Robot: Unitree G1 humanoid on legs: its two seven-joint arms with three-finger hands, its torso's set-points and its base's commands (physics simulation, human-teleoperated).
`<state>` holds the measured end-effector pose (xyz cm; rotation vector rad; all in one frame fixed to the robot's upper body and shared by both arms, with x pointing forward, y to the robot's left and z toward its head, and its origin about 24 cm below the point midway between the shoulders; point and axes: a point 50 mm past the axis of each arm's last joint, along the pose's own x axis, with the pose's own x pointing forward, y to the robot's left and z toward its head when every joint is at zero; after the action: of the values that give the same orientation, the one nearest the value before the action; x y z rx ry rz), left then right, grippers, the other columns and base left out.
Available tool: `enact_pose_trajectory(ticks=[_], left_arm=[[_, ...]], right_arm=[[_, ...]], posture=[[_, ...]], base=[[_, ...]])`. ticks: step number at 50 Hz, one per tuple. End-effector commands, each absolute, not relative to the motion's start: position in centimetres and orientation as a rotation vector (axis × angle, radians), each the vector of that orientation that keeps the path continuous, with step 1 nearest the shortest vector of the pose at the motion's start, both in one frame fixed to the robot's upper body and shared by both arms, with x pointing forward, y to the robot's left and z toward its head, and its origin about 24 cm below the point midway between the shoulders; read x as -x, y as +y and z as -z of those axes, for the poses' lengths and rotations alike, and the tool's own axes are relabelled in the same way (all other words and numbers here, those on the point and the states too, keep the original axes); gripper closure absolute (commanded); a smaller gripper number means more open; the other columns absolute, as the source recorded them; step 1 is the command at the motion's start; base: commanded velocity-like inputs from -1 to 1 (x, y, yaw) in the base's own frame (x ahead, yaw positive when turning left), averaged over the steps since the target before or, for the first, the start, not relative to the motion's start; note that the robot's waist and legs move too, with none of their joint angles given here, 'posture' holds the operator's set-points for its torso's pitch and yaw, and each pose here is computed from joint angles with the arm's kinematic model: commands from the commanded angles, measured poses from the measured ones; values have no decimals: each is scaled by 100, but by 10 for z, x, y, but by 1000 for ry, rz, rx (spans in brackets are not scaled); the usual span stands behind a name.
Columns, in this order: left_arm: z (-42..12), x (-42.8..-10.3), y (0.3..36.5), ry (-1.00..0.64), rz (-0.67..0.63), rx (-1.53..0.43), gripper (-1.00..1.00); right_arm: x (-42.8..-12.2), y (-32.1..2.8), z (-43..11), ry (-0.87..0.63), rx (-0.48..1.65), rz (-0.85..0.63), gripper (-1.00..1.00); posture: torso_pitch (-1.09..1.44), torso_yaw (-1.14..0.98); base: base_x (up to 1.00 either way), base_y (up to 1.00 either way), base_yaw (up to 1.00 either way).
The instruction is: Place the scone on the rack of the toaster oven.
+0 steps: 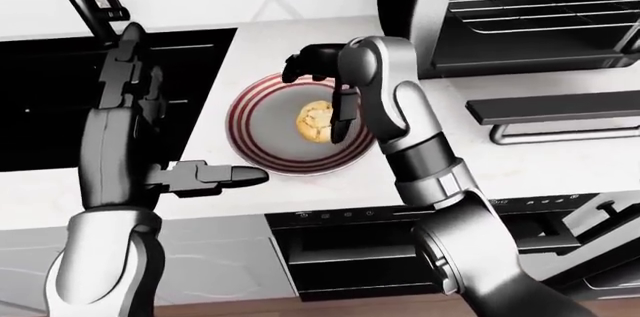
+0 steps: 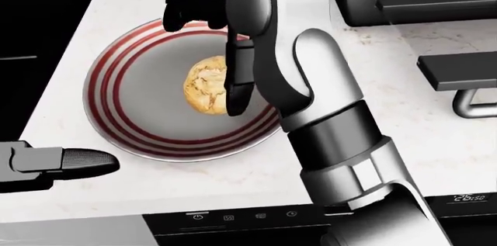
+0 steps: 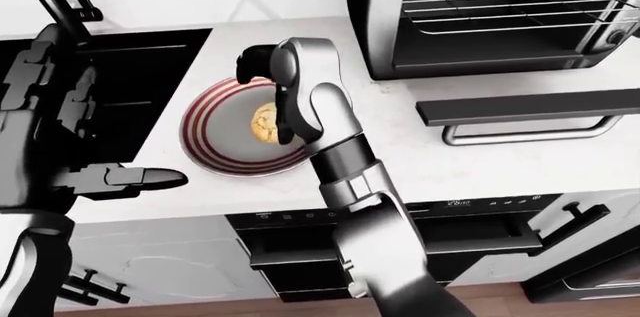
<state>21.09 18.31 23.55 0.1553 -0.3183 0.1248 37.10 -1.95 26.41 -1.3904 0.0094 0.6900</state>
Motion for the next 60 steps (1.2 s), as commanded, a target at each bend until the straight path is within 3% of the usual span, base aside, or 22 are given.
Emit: enact_pose_trajectory(ticks=[1, 25, 60], left_arm=[[-245, -206, 183, -390, -131, -165, -100], [-246, -206, 186, -392, -137, -165, -100], [-244, -204, 188, -394, -138, -164, -100]], right_arm=[[-367, -17, -284, -71, 1401, -642, -57], [-360, -15, -272, -43, 1402, -666, -58], [-361, -12, -262, -33, 1412, -688, -11]], posture=[[0, 0], [0, 0], [0, 0]], base=[[0, 0, 0], [0, 0, 0], [0, 0, 0]])
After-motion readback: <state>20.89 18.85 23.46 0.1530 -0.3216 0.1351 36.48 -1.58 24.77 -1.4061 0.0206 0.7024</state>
